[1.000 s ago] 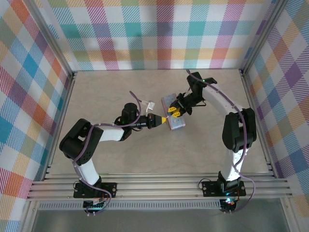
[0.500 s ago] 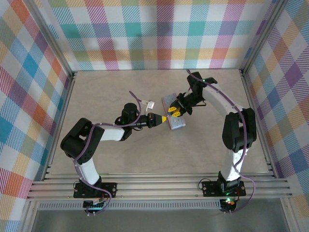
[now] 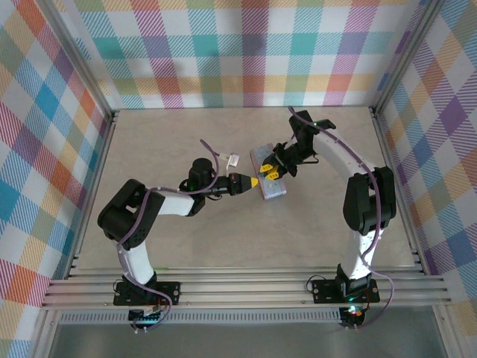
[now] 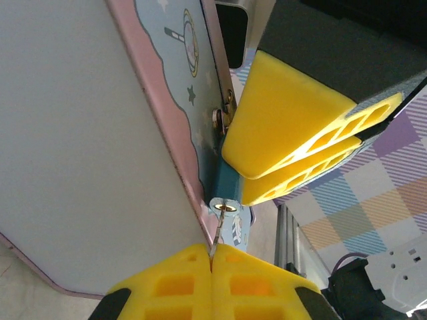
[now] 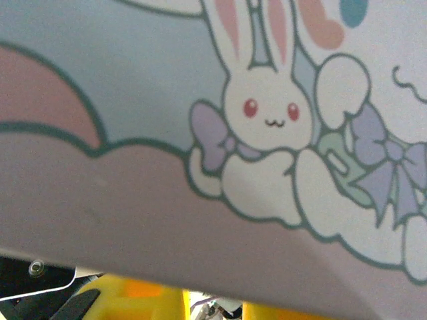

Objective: Unlock the padlock with the key

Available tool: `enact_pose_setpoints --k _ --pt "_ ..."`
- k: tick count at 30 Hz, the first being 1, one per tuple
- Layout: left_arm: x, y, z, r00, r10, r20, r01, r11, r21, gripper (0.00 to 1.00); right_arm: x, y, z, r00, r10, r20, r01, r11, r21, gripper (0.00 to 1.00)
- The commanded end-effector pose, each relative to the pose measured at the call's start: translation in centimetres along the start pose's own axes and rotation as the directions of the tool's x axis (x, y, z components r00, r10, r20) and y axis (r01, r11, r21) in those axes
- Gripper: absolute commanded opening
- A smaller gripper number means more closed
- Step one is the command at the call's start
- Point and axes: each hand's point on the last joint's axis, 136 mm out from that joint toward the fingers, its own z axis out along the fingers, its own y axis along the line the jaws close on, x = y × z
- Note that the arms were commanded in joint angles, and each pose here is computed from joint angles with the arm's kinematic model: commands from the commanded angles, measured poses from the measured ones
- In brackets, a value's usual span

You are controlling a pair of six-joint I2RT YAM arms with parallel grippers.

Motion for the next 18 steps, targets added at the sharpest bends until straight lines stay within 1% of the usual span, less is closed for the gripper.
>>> enact_pose_setpoints --k 1,6,12,15,18 --pt "-2.4 -1.7 0.5 0.997 0.052 0.064 -0.056 0.997 0.053 0.0 0.9 1.5 -0.2 0.999 -0.033 -0.027 0.032 0.999 -0.037 0.0" --pt "-2.5 -1.7 1.1 0.997 0.061 0.055 -0.063 0.997 0.041 0.0 1.3 1.7 -0.1 0.998 -0.041 -0.047 0.039 0.998 -0.042 0.0" --pt "-3.9 -1.6 1.9 0.994 0.036 0.1 -0.044 0.996 0.072 0.0 1.7 1.4 -0.1 0.996 -0.067 -0.057 0.067 0.998 -0.002 0.0" --pt "-4.6 -1.4 2.3 0.991 0.038 0.131 -0.049 0.996 0.079 0.0 2.0 1.0 -0.1 0.993 -0.098 -0.058 0.102 0.993 0.06 0.0" --pt "-5.0 -1.0 2.7 0.987 0.035 0.159 -0.049 0.995 0.087 0.0 1.9 0.1 -0.2 0.989 -0.134 -0.056 0.141 0.979 0.15 0.0"
